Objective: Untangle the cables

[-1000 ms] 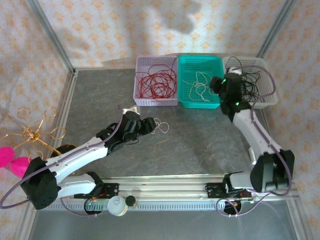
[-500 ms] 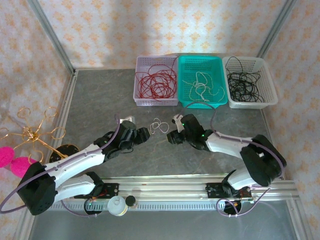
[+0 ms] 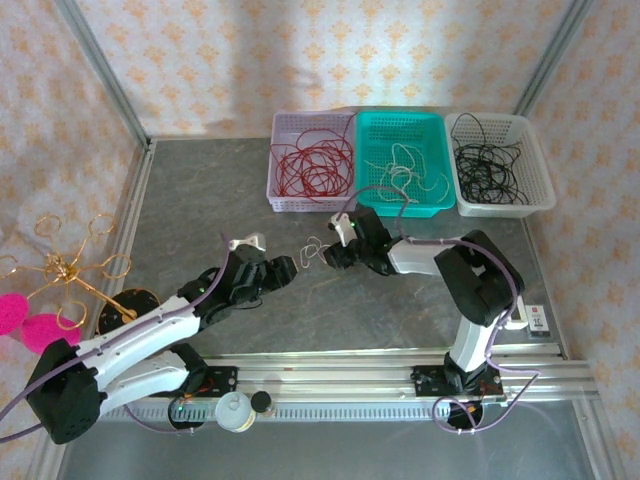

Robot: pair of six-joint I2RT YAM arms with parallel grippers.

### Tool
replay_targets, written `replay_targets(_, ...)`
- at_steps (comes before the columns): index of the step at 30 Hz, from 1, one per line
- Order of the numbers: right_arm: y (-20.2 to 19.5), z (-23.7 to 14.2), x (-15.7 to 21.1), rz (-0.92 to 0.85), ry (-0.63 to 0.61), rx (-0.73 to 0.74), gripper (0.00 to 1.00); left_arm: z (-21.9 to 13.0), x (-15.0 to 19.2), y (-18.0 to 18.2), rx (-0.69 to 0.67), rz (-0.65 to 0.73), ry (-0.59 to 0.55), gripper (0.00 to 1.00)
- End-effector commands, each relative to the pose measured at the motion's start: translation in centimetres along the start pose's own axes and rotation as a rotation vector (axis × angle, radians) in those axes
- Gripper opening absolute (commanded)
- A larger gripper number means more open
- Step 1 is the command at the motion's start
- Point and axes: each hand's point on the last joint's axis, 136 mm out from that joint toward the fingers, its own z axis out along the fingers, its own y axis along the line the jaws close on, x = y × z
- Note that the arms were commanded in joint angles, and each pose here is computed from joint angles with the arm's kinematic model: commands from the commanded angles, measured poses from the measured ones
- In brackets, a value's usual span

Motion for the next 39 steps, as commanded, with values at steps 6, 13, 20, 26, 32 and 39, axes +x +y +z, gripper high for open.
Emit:
replay_targets(6,-0.8,1.0,-0.6,0.003,0.012,0.012,0.11,-0.4,0.0,0.7,-0.029,-0.002,-0.001,0.57)
replay_targets(13,-1.8,-3.1,-3.2,0.126,-0.118,0.132,0.00,-0.6,-1.0,-1.3,0.027,0.020,-0.020,0.57)
replay_targets(20,-1.8,-6.9,-5.9,0.168,-0.203,0.190,0.00,-1.9,-2.2,-1.7,0.048,0.028,-0.083,0.56)
replay_targets(26,-1.1,-8.6,-4.5,0.227,-0.206,0.176,0.00,-1.8,-1.1,-0.6,0.072,0.017,-0.076,0.56)
replay_targets(32,0.8,-9.3,-3.0,0.218,-0.233,0.070,0.00,-0.8,0.5,-0.1,0.077,0.037,-0.012,0.56)
replay_targets(39,-0.4,-6.4,-1.6,0.157,-0.174,0.135,0.42,-0.5,1.1,0.6,0.067,0.010,0.002,0.56)
